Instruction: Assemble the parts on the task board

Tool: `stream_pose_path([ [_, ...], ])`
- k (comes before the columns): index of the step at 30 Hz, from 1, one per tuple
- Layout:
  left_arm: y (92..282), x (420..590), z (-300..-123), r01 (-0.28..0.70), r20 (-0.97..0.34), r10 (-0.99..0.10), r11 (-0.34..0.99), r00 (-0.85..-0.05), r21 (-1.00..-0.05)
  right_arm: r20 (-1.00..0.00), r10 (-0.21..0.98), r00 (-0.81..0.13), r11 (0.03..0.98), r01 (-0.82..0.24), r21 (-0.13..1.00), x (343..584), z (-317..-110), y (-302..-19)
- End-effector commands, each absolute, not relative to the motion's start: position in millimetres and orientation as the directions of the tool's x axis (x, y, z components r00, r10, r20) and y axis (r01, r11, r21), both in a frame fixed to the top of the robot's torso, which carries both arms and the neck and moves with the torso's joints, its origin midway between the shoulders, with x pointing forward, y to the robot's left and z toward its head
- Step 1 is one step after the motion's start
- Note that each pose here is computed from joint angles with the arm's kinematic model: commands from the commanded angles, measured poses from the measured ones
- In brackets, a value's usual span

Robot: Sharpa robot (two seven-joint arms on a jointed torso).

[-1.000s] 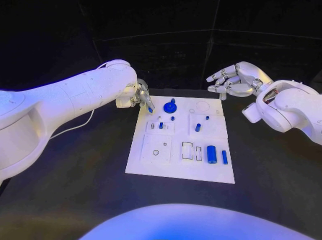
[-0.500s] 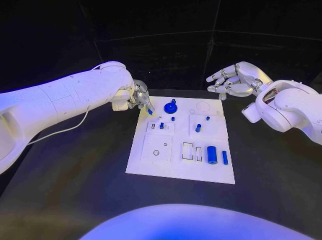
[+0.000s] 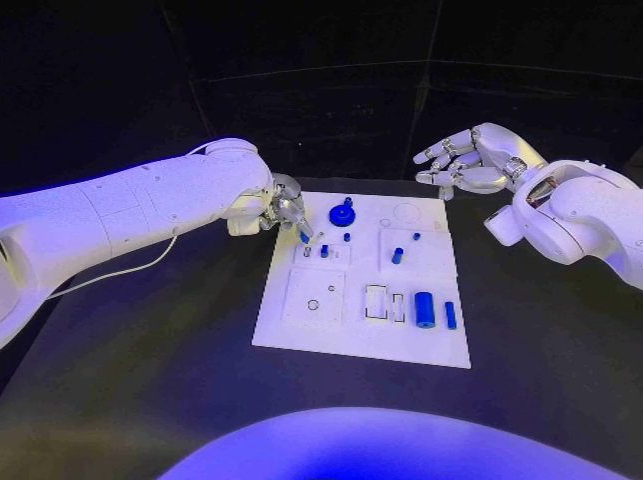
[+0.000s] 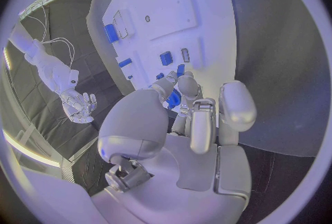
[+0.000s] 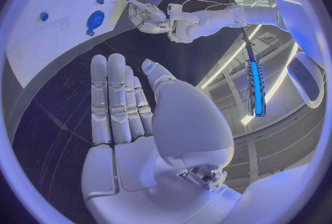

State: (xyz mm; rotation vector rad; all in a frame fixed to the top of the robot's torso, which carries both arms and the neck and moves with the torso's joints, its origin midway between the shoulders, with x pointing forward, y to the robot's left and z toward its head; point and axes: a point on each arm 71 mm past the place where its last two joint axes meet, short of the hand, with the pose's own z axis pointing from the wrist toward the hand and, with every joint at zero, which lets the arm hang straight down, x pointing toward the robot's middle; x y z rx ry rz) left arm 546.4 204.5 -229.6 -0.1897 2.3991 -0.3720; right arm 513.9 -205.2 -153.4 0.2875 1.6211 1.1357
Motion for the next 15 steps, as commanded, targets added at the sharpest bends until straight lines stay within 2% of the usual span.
stream_pose_path([
  [1,204.7,546.3,-230.3,-0.03,-0.633,-0.236,0.948,-0.738,-0.318,-0.622,0.68,-0.388,0.507,-0.364,0.781,513.9,-151.5,-204.0],
  [15,201.2,541.8,-237.9,-0.028,-0.621,-0.223,0.951,-0.751,-0.308,-0.622,0.679,-0.391,0.505,-0.366,0.782,514.2,-151.7,-202.8],
])
